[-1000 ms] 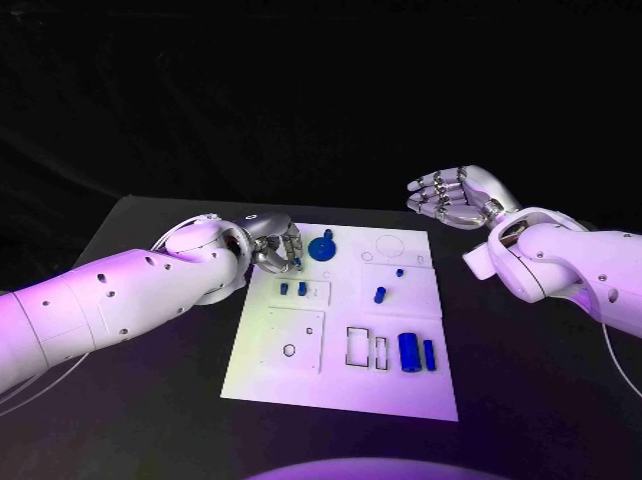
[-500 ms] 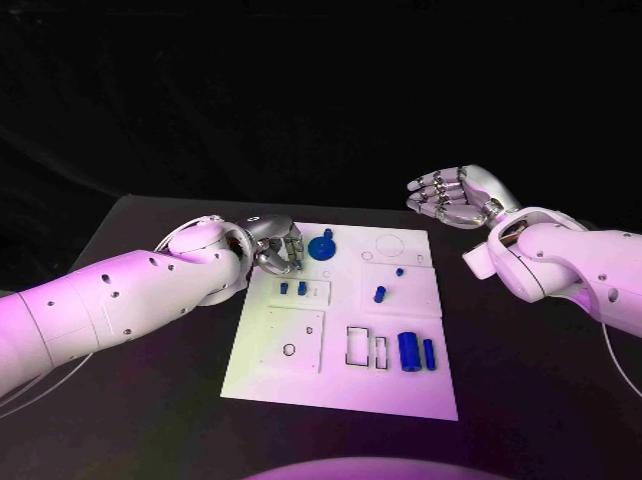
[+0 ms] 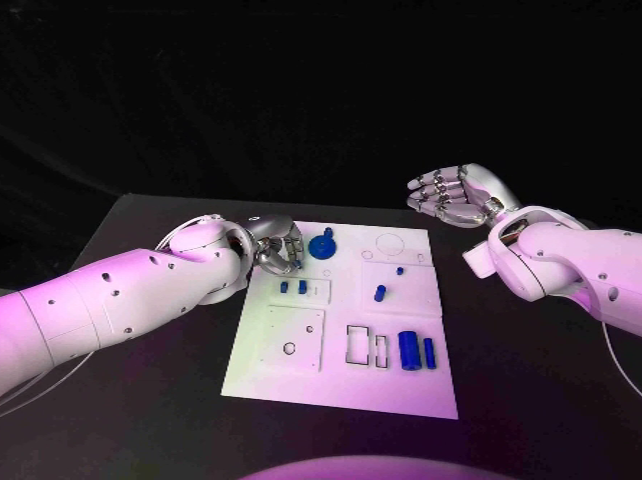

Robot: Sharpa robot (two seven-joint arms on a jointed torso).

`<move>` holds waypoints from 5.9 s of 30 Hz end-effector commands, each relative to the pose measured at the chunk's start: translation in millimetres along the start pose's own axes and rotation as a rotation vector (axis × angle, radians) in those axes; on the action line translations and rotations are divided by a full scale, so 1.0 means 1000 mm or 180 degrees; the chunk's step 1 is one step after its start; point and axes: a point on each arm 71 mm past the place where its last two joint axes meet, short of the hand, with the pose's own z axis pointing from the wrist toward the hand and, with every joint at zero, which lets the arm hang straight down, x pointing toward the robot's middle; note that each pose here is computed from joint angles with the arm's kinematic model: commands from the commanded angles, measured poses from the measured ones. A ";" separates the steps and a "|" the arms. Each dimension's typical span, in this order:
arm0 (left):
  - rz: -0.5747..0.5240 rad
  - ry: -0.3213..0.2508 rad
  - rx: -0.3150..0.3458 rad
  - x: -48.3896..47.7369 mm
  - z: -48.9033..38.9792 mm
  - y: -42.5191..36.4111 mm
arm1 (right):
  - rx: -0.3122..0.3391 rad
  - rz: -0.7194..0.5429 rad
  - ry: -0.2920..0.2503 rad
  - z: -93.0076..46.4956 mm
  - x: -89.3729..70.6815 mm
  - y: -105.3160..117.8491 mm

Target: Assemble the parts on the task board

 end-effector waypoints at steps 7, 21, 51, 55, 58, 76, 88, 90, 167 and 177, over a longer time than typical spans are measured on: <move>-0.0019 0.0083 0.0003 0.0032 0.0017 -0.0025 | -0.0045 0.0000 0.0019 0.000 0.001 0.001; -0.0045 0.0082 0.0015 0.0053 0.0021 -0.0030 | -0.0044 0.0000 0.0018 0.000 0.001 0.001; -0.0122 -0.0092 0.0023 0.0014 0.0009 -0.0005 | -0.0015 0.0002 0.0027 -0.001 0.001 -0.001; -0.0157 -0.0158 0.0045 -0.0002 -0.0009 0.0004 | 0.0001 -0.0004 0.0054 -0.001 0.001 -0.002; -0.0199 -0.0197 0.0058 -0.0013 -0.0032 0.0015 | 0.0006 -0.0032 0.0093 -0.001 0.001 -0.003; -0.2826 -0.1157 0.0619 -0.0392 -0.0435 0.0278 | 0.0047 -0.1474 0.0858 -0.004 0.013 -0.014; -0.4289 -0.1209 0.0834 -0.0348 -0.0666 0.0321 | -0.0003 -0.2499 0.1085 -0.013 0.035 -0.011; -0.4365 -0.1199 0.0846 -0.0341 -0.0684 0.0313 | -0.0019 -0.2550 0.1090 -0.013 0.038 -0.010; -0.4441 -0.1010 0.0743 -0.0287 -0.0737 0.0269 | -0.0110 -0.2932 0.1195 -0.014 0.096 -0.015; -0.4425 -0.0999 0.0742 -0.0283 -0.0734 0.0269 | -0.0230 -0.2871 0.0985 -0.016 0.093 -0.008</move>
